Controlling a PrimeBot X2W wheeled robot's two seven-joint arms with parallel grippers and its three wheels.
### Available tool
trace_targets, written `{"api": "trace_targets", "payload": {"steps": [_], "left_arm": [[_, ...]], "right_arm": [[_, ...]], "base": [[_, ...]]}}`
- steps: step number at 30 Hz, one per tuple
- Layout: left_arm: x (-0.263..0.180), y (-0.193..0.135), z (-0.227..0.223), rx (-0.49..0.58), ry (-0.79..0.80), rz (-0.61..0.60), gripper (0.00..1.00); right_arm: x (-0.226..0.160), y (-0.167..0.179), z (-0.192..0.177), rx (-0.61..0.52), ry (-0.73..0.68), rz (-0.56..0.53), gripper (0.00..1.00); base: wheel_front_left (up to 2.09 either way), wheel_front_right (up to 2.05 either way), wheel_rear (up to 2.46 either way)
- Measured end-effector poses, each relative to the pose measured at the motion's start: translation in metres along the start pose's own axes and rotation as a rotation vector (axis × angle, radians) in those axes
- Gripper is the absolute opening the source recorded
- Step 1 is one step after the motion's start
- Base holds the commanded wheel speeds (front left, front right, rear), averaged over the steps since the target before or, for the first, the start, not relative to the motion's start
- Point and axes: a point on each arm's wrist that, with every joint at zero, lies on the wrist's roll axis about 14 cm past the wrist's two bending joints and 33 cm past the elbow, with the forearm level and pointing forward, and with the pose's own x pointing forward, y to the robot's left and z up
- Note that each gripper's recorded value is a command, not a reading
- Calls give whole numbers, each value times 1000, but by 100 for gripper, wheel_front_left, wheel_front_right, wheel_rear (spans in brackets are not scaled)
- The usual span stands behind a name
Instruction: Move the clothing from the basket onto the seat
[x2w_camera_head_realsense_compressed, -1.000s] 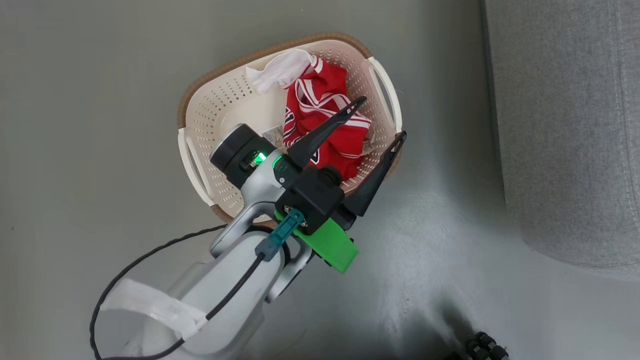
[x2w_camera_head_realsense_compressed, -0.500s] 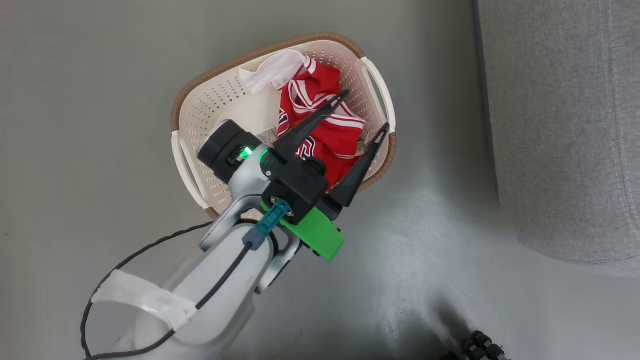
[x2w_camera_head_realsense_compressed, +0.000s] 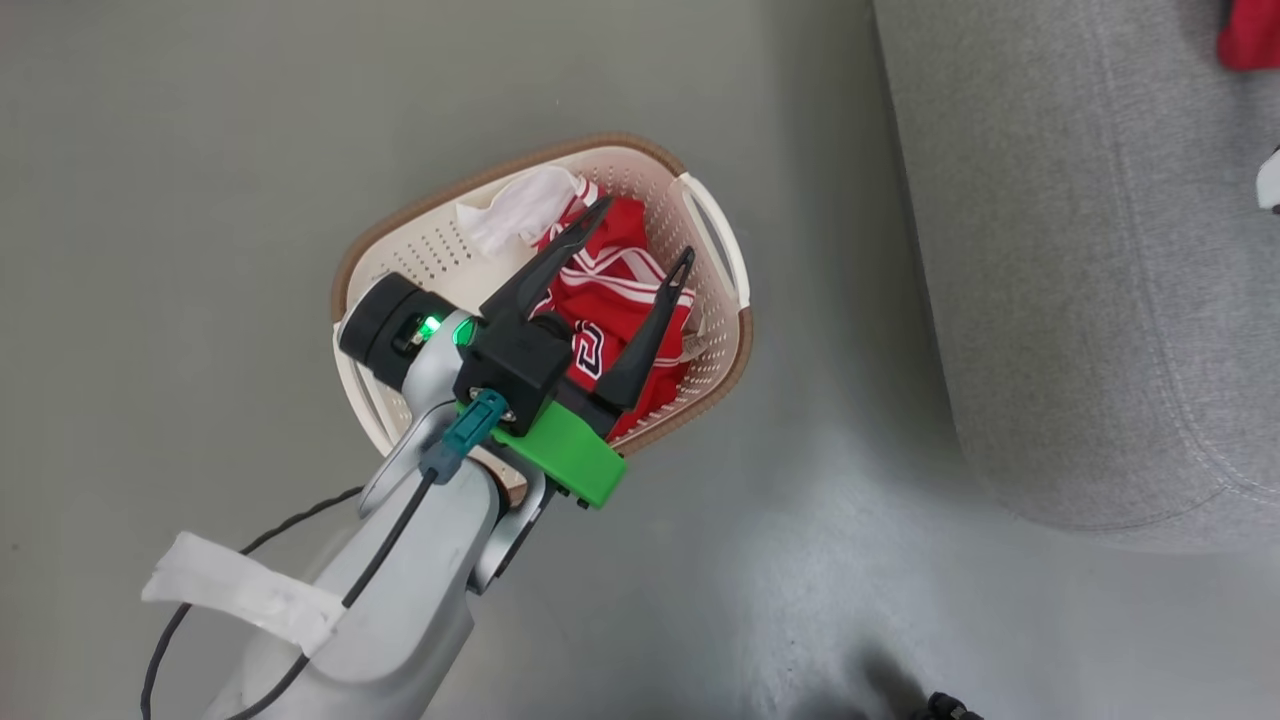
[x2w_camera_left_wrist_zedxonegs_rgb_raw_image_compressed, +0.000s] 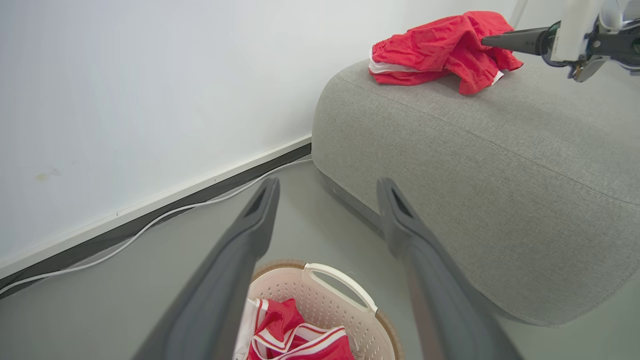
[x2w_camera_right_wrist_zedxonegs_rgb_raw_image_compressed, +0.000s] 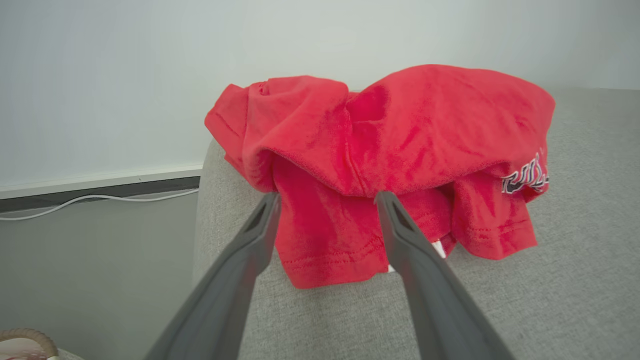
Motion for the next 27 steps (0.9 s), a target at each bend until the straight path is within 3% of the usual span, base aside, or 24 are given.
{"api": "trace_targets", "payload": {"steps": [6, 13, 19, 27], "left_arm": [[-7, -2, 9, 6, -3, 31, 100], [-23, 6, 23, -5, -14, 117, 100], [-47, 21, 33, -9, -21, 236, 100], [-90, 41, 43, -13, -29, 399, 100]], "right_arm": [[-20, 6, 17, 2, -46, 34, 100], [-42, 36, 44, 61, -128, 106, 100], [-63, 64, 82, 121, -242, 172, 100], [-97, 106, 97, 191, -305, 257, 100]], "base": [[0, 0, 0], [0, 0, 0], [0, 0, 0], [0, 0, 0]]}}
